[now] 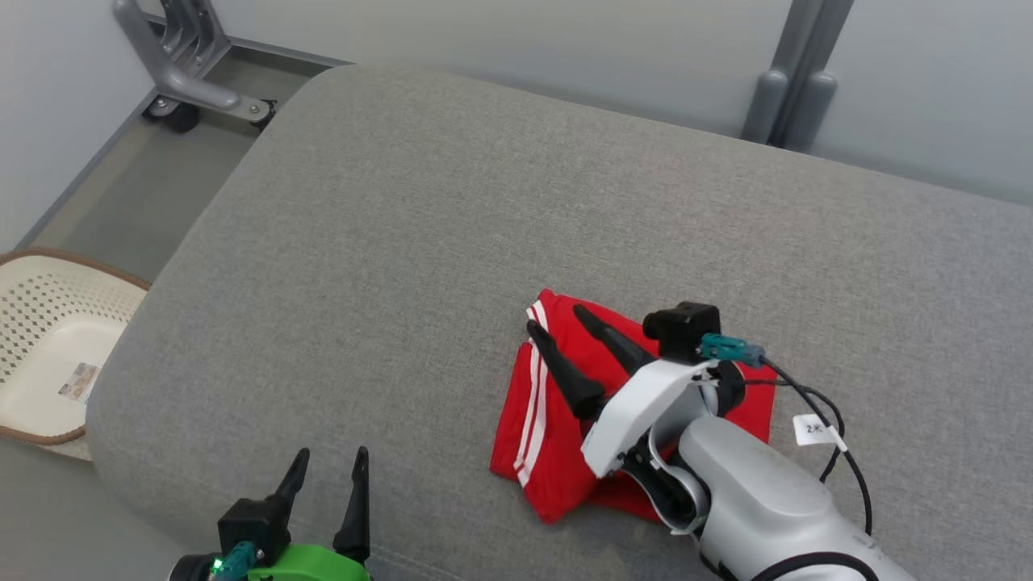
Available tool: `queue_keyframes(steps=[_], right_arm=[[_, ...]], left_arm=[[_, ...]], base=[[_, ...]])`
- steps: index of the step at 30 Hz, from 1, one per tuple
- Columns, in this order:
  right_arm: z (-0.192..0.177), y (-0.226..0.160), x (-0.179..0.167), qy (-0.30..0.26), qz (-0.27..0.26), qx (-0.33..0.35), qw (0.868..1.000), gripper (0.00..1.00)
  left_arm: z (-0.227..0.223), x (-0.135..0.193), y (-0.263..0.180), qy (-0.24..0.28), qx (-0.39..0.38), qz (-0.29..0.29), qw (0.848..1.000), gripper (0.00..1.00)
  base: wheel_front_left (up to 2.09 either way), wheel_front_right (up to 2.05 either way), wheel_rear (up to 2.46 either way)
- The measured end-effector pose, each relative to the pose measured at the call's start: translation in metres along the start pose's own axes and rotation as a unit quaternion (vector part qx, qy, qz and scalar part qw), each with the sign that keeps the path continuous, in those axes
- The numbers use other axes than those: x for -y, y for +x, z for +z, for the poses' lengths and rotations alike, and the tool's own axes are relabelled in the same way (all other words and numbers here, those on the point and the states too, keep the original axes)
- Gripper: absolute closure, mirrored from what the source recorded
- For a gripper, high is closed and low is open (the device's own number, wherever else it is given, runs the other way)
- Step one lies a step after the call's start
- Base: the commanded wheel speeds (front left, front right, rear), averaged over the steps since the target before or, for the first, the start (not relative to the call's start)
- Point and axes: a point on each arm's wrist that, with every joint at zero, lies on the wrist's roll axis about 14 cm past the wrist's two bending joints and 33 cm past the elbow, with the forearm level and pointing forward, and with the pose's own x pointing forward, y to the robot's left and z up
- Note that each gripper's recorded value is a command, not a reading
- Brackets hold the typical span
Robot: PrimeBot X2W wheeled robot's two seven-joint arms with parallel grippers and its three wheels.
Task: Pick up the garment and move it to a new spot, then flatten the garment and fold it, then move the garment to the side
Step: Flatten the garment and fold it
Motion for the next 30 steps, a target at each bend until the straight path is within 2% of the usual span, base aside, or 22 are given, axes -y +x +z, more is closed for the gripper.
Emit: queue_keyframes(steps=[3, 7, 14, 23, 30], right_arm=[[0.027, -0.007, 0.019, 0.009, -0.029, 0.048, 0.998, 0.00], [0.040, -0.047, 0.075, -0.004, -0.119, 0.080, 0.990, 0.00], [0.049, -0.143, 0.145, -0.049, -0.272, 0.110, 0.955, 0.00], [0.053, -0.241, 0.170, -0.084, -0.395, 0.137, 0.905, 0.00], [0.057, -0.275, 0.165, -0.098, -0.430, 0.153, 0.884, 0.00]], left_arm=[[0.005, 0.002, 0.004, 0.007, 0.007, -0.004, 1.000, 0.00], [0.010, 0.011, 0.011, 0.015, 0.014, -0.020, 1.000, 0.00], [0.022, 0.036, 0.027, 0.025, 0.030, -0.062, 0.997, 0.00], [0.032, 0.067, 0.046, 0.046, 0.044, -0.105, 0.992, 0.00], [0.038, 0.083, 0.054, 0.057, 0.052, -0.126, 0.989, 0.00]], base=[[0.00, 0.00, 0.00], [0.00, 0.00, 0.00], [0.00, 0.00, 0.00], [0.00, 0.00, 0.00], [0.00, 0.00, 0.00]])
